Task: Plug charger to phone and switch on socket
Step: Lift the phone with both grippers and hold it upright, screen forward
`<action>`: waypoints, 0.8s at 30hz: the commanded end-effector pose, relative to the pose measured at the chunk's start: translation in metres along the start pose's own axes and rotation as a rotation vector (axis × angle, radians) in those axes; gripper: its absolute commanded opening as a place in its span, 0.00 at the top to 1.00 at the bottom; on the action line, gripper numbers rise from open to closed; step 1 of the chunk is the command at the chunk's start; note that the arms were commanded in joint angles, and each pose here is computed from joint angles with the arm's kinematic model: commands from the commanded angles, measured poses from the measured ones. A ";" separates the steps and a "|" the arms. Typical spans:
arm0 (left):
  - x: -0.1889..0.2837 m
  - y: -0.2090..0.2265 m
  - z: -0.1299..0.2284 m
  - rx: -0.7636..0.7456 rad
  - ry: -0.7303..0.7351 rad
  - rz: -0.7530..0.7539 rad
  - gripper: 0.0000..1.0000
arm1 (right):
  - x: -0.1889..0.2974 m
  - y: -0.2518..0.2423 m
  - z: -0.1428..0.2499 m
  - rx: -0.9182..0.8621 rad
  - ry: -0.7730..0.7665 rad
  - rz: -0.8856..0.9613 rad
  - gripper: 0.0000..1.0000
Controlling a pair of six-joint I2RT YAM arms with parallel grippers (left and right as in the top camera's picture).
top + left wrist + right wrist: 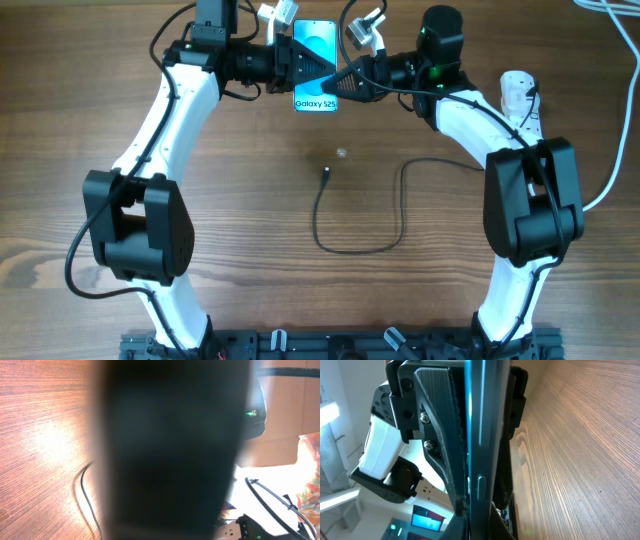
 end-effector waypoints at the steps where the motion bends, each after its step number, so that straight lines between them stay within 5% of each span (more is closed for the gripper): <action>1: -0.004 -0.042 0.002 -0.061 0.036 0.114 0.86 | -0.009 -0.009 0.011 -0.044 0.080 -0.026 0.96; 24: -0.004 -0.040 -0.002 -0.092 0.018 0.092 0.76 | -0.010 -0.010 0.011 -0.063 0.081 -0.026 0.96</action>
Point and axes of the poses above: each gripper's point midway between its finger pads, its own x axis back along the fingers, its own y axis along the line the jaws close on, z = x × y, the point moved 4 cm from there along x, back along the fingers, and after that the axes turned 9 degrees about -x, right-handed, at the moved point
